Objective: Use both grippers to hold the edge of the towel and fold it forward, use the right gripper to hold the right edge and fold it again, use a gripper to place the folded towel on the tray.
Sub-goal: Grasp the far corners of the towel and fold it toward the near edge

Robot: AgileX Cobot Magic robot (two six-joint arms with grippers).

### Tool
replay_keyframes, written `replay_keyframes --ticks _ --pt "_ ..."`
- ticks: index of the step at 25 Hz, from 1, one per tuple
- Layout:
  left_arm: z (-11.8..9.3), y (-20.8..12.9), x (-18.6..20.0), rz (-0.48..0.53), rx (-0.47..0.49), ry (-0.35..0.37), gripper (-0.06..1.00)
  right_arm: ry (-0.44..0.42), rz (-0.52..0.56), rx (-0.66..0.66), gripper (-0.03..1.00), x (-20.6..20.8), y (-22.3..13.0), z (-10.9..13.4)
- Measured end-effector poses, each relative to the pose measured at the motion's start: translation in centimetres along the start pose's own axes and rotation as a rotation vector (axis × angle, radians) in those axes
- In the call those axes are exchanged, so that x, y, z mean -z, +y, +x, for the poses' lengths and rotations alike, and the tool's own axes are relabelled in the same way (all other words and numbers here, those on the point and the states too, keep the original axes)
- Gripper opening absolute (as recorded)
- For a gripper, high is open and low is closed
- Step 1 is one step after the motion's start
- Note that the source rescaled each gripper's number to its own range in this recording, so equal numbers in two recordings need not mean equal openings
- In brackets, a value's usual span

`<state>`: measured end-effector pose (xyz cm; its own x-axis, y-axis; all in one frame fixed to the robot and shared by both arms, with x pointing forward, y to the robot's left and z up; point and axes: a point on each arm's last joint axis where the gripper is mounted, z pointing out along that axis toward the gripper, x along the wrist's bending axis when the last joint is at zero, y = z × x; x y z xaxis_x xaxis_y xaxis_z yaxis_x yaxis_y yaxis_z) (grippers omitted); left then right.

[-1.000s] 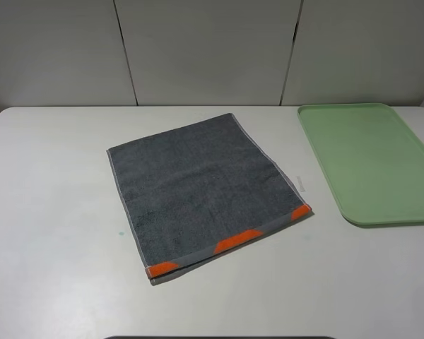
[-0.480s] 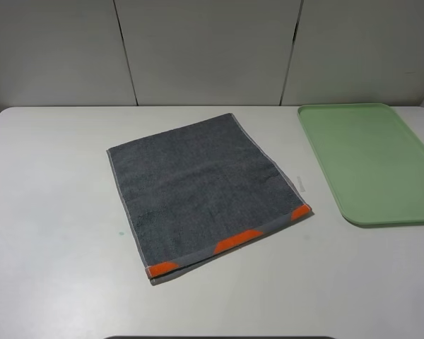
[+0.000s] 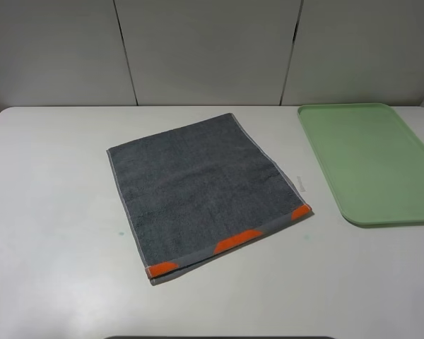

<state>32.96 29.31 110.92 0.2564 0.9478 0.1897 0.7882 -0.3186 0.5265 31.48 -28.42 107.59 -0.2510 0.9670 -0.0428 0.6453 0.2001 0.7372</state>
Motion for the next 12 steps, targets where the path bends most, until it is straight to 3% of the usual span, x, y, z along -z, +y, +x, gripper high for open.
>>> replay_keyframes --ticks 4,12 --pt "-1.2 1.2 -1.5 0.066 -0.15 -0.066 0.96 0.096 0.046 0.116 1.0 -1.9 1.0 0.6" --pt "-4.0 2.9 -4.6 0.22 -0.374 -0.163 0.96 0.264 0.243 0.3 1.0 -7.2 4.8 3.0"
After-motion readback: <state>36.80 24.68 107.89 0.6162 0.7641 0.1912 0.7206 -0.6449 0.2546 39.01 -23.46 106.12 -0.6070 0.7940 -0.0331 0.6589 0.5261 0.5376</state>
